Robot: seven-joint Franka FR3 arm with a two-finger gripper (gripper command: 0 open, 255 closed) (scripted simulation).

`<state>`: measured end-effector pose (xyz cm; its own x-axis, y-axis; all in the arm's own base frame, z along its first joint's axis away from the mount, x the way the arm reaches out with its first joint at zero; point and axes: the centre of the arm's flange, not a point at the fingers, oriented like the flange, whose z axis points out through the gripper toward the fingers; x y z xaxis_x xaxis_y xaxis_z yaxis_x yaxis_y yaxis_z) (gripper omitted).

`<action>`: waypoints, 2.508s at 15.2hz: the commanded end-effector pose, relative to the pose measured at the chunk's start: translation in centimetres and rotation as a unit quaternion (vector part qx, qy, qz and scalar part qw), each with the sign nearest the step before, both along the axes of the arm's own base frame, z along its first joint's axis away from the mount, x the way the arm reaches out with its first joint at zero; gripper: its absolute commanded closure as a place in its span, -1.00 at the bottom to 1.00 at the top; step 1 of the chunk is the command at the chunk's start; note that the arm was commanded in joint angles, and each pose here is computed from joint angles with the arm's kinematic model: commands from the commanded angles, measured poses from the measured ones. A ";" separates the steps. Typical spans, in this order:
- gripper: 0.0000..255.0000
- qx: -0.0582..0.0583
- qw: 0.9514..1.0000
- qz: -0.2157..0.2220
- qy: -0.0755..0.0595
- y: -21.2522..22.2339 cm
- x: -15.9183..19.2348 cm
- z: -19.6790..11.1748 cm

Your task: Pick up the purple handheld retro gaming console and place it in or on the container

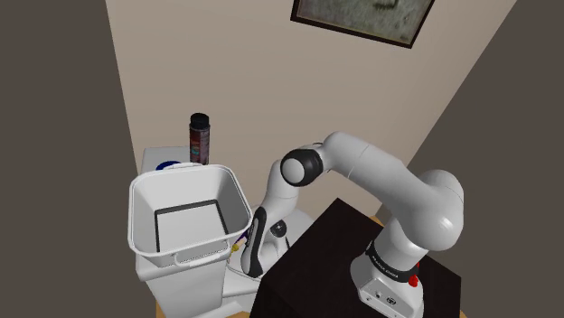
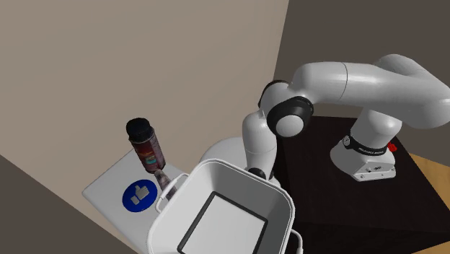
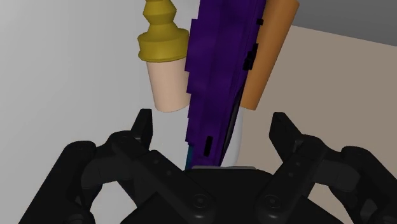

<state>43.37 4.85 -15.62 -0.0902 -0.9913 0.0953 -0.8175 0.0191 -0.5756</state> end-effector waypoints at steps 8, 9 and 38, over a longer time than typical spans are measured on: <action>1.00 0.000 1.000 0.000 0.001 -0.1 0.1 -0.3; 1.00 0.000 1.000 0.000 0.001 -0.1 0.1 -0.3; 1.00 0.000 1.000 0.000 0.001 -0.1 0.1 11.4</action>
